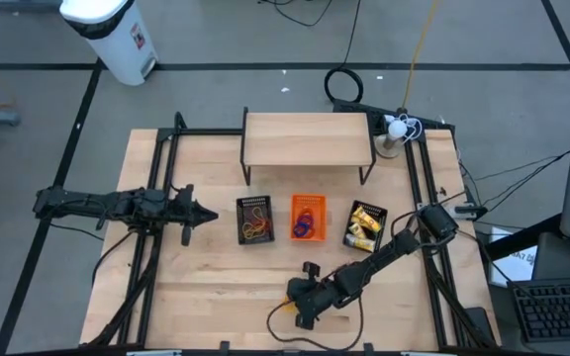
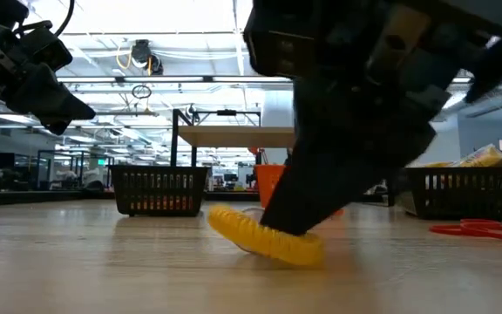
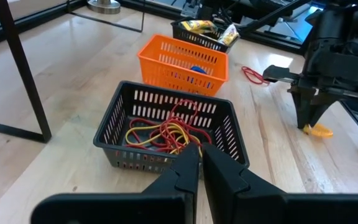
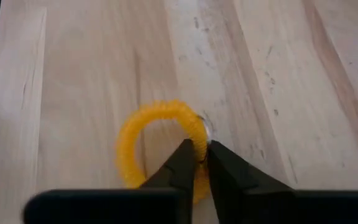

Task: Pick & Place Office Desk Supplies
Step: Put the yellow spring rubber band into the orange bin

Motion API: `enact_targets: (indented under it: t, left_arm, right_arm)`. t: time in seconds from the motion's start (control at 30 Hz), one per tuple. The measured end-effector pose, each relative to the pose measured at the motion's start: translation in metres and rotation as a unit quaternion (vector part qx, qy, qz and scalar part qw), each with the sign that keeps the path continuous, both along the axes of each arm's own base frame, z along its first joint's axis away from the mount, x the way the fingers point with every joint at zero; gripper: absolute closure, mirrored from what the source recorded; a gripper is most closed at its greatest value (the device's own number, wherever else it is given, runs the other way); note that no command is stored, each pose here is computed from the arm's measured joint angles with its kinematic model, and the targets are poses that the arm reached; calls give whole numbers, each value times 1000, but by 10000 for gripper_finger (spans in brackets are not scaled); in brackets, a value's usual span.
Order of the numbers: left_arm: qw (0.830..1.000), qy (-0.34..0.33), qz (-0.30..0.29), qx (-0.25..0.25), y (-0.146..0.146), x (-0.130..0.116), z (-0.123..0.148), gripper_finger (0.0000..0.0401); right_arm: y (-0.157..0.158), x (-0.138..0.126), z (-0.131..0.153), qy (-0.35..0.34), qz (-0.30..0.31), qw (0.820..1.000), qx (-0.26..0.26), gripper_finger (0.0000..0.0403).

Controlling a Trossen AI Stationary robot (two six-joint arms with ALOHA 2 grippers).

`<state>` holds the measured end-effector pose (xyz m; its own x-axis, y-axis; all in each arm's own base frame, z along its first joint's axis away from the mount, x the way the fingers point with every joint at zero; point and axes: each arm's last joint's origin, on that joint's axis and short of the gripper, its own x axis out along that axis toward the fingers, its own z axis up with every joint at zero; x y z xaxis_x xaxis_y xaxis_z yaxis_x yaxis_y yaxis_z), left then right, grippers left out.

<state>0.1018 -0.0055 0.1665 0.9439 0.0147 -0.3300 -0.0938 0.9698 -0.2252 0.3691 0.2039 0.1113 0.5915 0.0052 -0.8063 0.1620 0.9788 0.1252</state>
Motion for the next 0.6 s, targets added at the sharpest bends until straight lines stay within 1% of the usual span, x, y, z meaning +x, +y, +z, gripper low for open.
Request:
enact_targets:
  t: [0.13,0.2,0.27,0.33,0.43,0.53,0.57,0.6]
  left_arm:
    - [1000,1,0,0,0,0,0,380]
    - [1000,1,0,0,0,0,0,380]
    - [1000,1,0,0,0,0,0,380]
    - [1000,1,-1,0,0,0,0,380]
    - [1000,2,0,-1,0,0,0,380]
    - [1000,1,-1,0,0,0,0,380]
    - [1000,2,-1,1,0,0,0,380]
    - [1000,1,-1,2,0,0,0,380]
  right_arm:
    - [-3,4,2,-12,0,1000,11,385]
    - [-2,6,10,-33,20,999,8,392]
    - [-2,8,20,-63,43,997,3,397]
    - [-1,10,44,-116,63,991,4,397]
    - [2,8,89,-207,105,973,-2,400]
    - [2,-5,116,-281,168,945,-11,401]
    - [-2,-11,125,-304,184,935,-10,401]
    - [-10,-17,134,-326,186,927,-11,401]
